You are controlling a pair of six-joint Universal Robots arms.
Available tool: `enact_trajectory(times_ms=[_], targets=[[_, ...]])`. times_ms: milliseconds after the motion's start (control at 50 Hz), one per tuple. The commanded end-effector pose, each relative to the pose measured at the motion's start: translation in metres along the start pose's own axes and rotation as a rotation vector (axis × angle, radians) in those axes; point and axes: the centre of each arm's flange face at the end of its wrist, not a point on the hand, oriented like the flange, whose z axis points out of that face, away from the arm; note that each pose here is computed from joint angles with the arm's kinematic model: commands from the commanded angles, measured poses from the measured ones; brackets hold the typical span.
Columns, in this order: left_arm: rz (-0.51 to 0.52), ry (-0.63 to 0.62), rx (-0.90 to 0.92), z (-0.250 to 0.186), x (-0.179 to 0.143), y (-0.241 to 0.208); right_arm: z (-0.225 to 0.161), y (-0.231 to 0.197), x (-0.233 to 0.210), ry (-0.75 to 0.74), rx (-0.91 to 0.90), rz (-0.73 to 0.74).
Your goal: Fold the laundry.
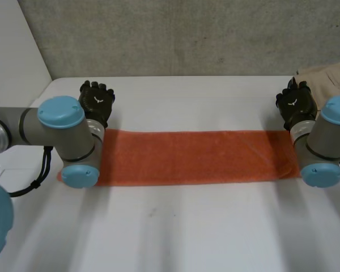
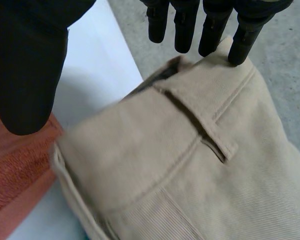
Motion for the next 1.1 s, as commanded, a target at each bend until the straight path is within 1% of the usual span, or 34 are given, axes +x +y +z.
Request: enact_trajectory(times_ms=[20, 80, 100, 160, 180, 280, 400, 560, 680, 860, 920, 1000, 1080, 1100], targets=[[-0.006, 0.002, -0.008, -0.029, -0.020, -0.015, -0.037, -0.012, 0.014, -0.055, -0.043, 0.099], [-0.012, 0.016, -0.013, -0.048, -0.029, -0.019, -0.052, -0.010, 0.011, -0.124, -0.077, 0.103], [-0.018, 0.020, -0.016, -0.053, -0.030, -0.019, -0.061, -0.005, 0.012, -0.168, -0.108, 0.108], [-0.051, 0.033, -0.026, -0.074, -0.034, -0.019, -0.072, 0.003, 0.017, -0.227, -0.150, 0.129], [-0.063, 0.035, -0.027, -0.078, -0.035, -0.019, -0.082, 0.003, 0.021, -0.263, -0.167, 0.142], [-0.146, 0.058, -0.033, -0.102, -0.038, -0.017, -0.106, 0.002, 0.027, -0.333, -0.193, 0.166], [-0.188, 0.078, -0.023, -0.111, -0.034, -0.011, -0.121, 0.020, 0.020, -0.366, -0.232, 0.191], [-0.193, 0.075, -0.009, -0.115, -0.030, -0.007, -0.112, 0.040, 0.017, -0.303, -0.205, 0.192], [-0.192, 0.086, -0.008, -0.117, -0.027, -0.007, -0.100, 0.053, 0.006, -0.292, -0.194, 0.188], [-0.192, 0.086, -0.011, -0.119, -0.027, -0.005, -0.088, 0.060, 0.004, -0.260, -0.189, 0.166], [-0.195, 0.077, 0.002, -0.119, -0.030, -0.009, -0.088, 0.063, 0.010, -0.231, -0.216, 0.163], [-0.197, 0.071, 0.012, -0.122, -0.033, -0.011, -0.089, 0.079, 0.025, -0.172, -0.293, 0.162], [-0.201, 0.062, 0.025, -0.123, -0.036, -0.014, -0.091, 0.088, 0.057, -0.095, -0.341, 0.138], [-0.201, 0.063, 0.023, -0.124, -0.036, -0.014, -0.092, 0.096, 0.071, -0.066, -0.369, 0.113]])
